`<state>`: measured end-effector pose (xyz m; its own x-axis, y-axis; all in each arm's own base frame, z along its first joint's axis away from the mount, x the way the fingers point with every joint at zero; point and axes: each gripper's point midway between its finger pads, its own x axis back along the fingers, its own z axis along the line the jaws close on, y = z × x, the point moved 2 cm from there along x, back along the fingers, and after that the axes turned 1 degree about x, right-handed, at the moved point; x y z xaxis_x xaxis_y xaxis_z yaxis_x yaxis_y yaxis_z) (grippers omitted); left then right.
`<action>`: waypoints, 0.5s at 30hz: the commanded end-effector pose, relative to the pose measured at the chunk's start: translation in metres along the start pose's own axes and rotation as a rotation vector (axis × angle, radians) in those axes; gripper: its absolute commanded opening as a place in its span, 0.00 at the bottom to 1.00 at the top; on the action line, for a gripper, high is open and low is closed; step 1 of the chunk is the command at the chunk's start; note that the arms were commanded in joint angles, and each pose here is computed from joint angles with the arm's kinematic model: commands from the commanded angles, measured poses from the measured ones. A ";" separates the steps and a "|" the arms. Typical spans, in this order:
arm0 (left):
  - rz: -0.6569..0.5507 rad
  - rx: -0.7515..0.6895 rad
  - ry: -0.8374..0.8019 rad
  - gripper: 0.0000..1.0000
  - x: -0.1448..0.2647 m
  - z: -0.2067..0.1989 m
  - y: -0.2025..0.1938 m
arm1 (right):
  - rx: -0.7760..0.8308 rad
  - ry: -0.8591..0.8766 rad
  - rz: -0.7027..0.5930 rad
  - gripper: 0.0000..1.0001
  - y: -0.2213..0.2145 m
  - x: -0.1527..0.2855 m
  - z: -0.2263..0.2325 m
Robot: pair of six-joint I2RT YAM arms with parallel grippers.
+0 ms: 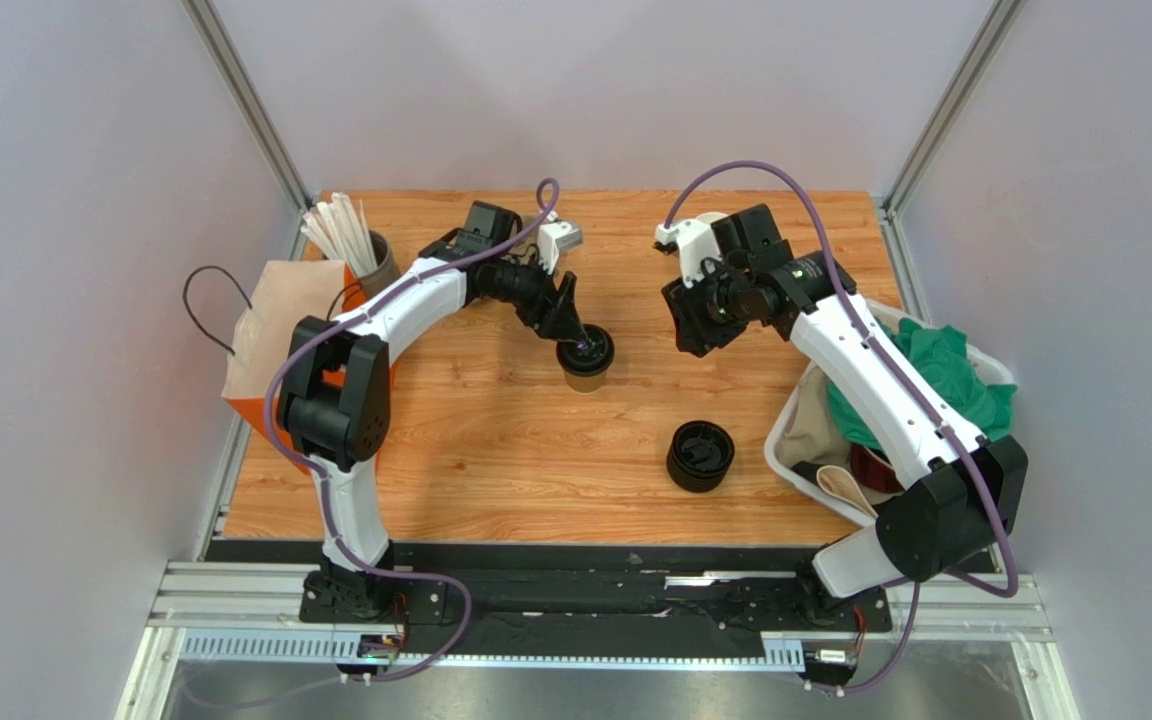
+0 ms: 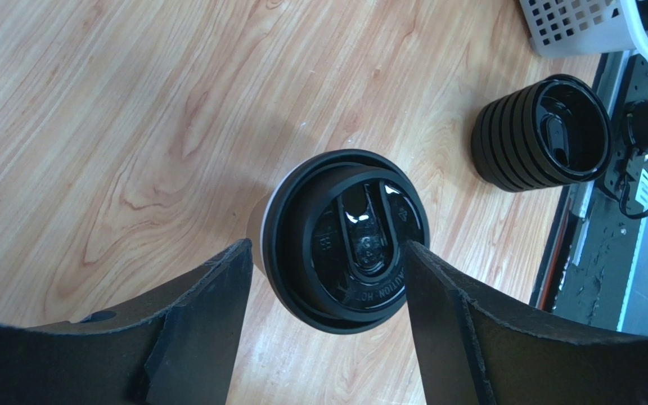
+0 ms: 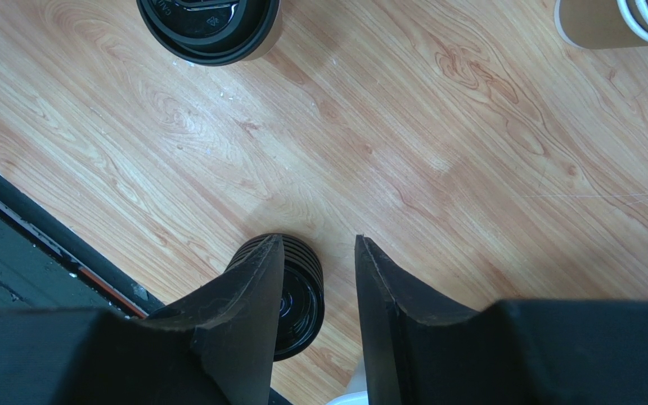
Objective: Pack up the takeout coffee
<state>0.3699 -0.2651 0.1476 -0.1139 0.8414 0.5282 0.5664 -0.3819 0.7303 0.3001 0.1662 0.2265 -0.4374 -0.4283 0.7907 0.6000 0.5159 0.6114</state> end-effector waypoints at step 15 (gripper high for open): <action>0.014 0.035 -0.018 0.69 -0.019 0.014 0.001 | 0.034 0.009 -0.100 0.39 0.015 0.012 0.004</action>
<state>0.3767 -0.2698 0.1224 -0.0826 0.8316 0.5491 0.6213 -0.3878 0.6809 0.2980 0.1672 0.2324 -0.4543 -0.4486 0.7697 0.5806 0.5062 0.6377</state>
